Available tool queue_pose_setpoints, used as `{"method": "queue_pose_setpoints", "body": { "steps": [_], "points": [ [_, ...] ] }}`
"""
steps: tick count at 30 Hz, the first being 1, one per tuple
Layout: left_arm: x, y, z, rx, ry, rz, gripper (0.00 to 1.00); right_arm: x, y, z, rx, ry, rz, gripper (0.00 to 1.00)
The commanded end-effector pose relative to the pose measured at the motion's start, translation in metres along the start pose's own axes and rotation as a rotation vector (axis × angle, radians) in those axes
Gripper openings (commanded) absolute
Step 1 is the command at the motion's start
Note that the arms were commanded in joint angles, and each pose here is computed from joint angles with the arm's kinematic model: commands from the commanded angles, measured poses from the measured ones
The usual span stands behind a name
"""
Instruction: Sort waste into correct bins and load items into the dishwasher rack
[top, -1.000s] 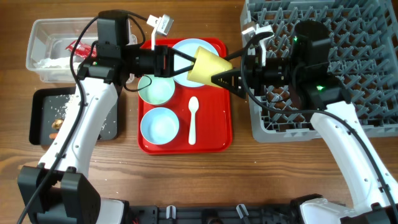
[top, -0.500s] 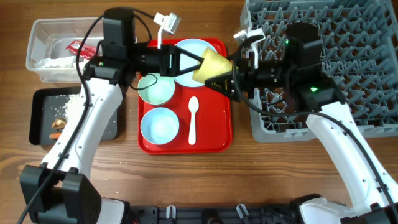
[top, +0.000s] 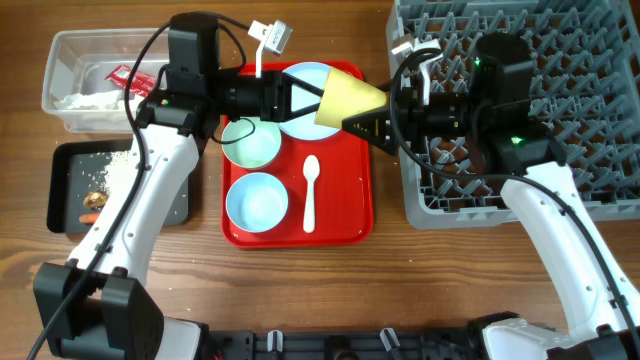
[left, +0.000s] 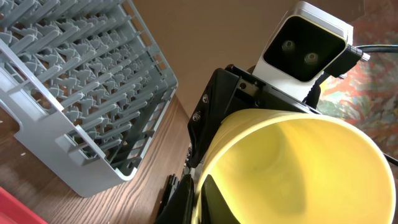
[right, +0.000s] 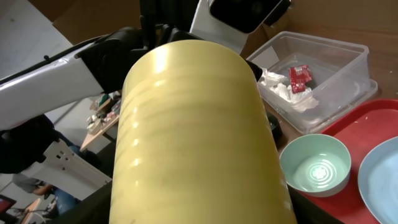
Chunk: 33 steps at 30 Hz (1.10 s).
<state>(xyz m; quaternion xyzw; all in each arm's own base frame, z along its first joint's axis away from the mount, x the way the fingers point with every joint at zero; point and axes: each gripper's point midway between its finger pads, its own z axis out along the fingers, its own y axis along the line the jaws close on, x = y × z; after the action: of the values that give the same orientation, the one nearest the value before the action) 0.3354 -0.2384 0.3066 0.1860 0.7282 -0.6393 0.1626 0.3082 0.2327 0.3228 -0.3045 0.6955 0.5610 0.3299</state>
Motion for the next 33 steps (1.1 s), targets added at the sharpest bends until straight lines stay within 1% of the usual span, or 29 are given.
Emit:
{"method": "queue_pose_setpoints", "body": {
  "steps": [1,3,7,11,13,15,16,17,18,19,20,23,24,25,27,30,33],
  "points": [
    [-0.001,-0.005,-0.002,0.019,0.005,0.009,0.04,-0.012,-0.012,-0.009,0.057,-0.037,-0.027,0.67],
    [-0.001,-0.005,-0.002,0.019,0.005,0.009,0.04,-0.014,-0.012,-0.01,0.056,-0.044,-0.044,0.69],
    [-0.001,-0.005,-0.002,0.018,0.005,0.009,0.04,-0.019,-0.013,-0.012,0.06,-0.058,-0.066,0.79],
    [-0.002,-0.005,-0.002,0.018,0.004,0.009,0.04,-0.026,-0.016,-0.019,0.074,-0.082,-0.061,0.79],
    [-0.002,-0.004,-0.002,0.013,0.002,0.009,0.04,-0.026,-0.015,-0.018,0.066,-0.08,-0.062,0.74],
    [-0.002,-0.004,-0.002,0.012,0.001,0.009,0.04,-0.026,-0.015,-0.019,0.066,-0.081,-0.065,0.64],
    [-0.002,-0.004,-0.002,0.012,0.001,0.009,0.04,-0.026,-0.015,-0.019,0.066,-0.081,-0.07,0.56],
    [-0.002,-0.004,-0.002,0.012,0.001,0.01,0.04,-0.026,-0.014,-0.019,0.065,-0.081,-0.072,0.51],
    [-0.002,-0.004,-0.002,0.012,0.001,0.01,0.09,-0.026,-0.013,-0.018,0.058,-0.08,-0.08,0.47],
    [-0.002,-0.003,-0.002,0.008,-0.001,0.009,0.18,-0.026,-0.012,-0.018,0.051,-0.079,-0.085,0.43],
    [-0.003,-0.002,-0.002,0.005,-0.003,0.01,0.35,-0.026,-0.011,-0.018,0.047,-0.078,-0.086,0.4],
    [-0.003,-0.002,-0.002,0.005,-0.003,0.01,0.6,-0.027,-0.011,-0.019,0.047,-0.08,-0.087,0.39],
    [-0.003,-0.002,-0.002,0.005,-0.003,0.01,0.64,-0.027,-0.012,-0.022,0.046,-0.082,-0.085,0.39],
    [-0.003,-0.002,-0.002,0.004,-0.004,0.01,0.73,-0.028,-0.012,-0.026,0.044,-0.085,-0.082,0.38],
    [-0.004,-0.001,-0.002,-0.006,-0.009,0.013,0.78,-0.029,-0.017,-0.037,0.052,-0.096,-0.065,0.38],
    [-0.007,0.005,-0.003,-0.038,-0.028,0.013,0.82,-0.028,-0.034,-0.061,0.117,-0.122,0.01,0.38],
    [-0.012,0.023,-0.005,-0.134,-0.07,-0.016,0.88,-0.03,-0.049,-0.09,0.214,-0.166,0.069,0.39]
  ]
}}
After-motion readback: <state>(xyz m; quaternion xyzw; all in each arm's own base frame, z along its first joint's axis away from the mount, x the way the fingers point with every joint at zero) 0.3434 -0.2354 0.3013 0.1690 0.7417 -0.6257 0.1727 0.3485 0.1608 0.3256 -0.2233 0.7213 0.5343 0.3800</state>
